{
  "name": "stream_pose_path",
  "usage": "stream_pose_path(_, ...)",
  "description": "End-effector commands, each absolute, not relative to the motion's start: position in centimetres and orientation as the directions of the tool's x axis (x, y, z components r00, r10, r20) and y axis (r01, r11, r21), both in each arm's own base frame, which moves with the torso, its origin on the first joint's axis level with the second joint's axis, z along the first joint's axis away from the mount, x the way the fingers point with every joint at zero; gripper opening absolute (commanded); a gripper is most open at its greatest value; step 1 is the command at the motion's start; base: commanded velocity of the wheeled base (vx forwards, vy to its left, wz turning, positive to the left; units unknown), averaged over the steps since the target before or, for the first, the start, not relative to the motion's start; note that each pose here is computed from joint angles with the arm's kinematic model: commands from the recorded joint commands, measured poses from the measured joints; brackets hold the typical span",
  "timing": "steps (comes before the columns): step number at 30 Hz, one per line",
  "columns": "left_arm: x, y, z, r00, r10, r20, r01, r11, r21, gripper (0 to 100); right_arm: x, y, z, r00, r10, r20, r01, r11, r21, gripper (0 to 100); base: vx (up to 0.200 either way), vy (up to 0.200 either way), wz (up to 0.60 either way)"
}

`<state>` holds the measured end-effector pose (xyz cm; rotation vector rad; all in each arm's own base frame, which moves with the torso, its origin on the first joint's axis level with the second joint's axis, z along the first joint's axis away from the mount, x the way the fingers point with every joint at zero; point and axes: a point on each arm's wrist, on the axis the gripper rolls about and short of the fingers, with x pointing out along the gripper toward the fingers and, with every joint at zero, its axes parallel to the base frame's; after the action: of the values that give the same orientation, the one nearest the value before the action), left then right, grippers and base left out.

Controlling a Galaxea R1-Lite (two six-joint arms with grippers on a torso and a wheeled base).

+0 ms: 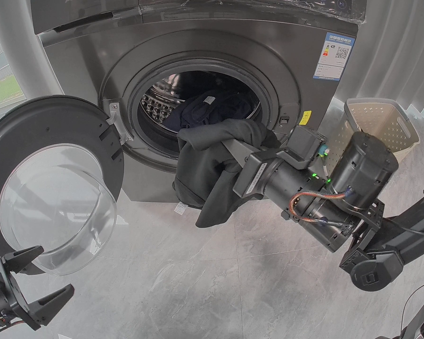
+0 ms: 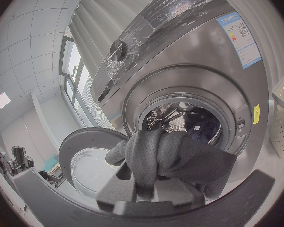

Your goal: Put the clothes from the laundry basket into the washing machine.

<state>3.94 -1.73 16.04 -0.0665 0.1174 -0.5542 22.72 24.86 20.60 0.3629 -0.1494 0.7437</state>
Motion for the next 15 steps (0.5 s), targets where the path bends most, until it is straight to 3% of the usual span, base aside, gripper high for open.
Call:
stream_pose_path(1, 7.6, -3.4, 16.0, 0.77, -0.603, -0.21, 0.587, 0.798, -0.137, 100, 23.7, 26.9, 19.6, 0.74, 0.624, 0.253, -0.673, 0.683, 0.284, 0, 0.0, 0.0, 0.0)
stream_pose_path(8, 11.1, -5.2, 16.1, 0.686, -0.692, -0.226, 0.68, 0.72, -0.139, 100, 25.0, 28.6, 20.5, 0.759, 0.571, 0.313, -0.651, 0.659, 0.376, 0, 0.0, 0.0, 0.0)
stream_pose_path(15, 15.7, -7.6, 16.5, 0.656, -0.71, -0.254, 0.701, 0.699, -0.143, 100, 25.1, 28.4, 20.8, 0.759, 0.565, 0.323, -0.651, 0.659, 0.377, 0, 0.0, 0.0, 0.0)
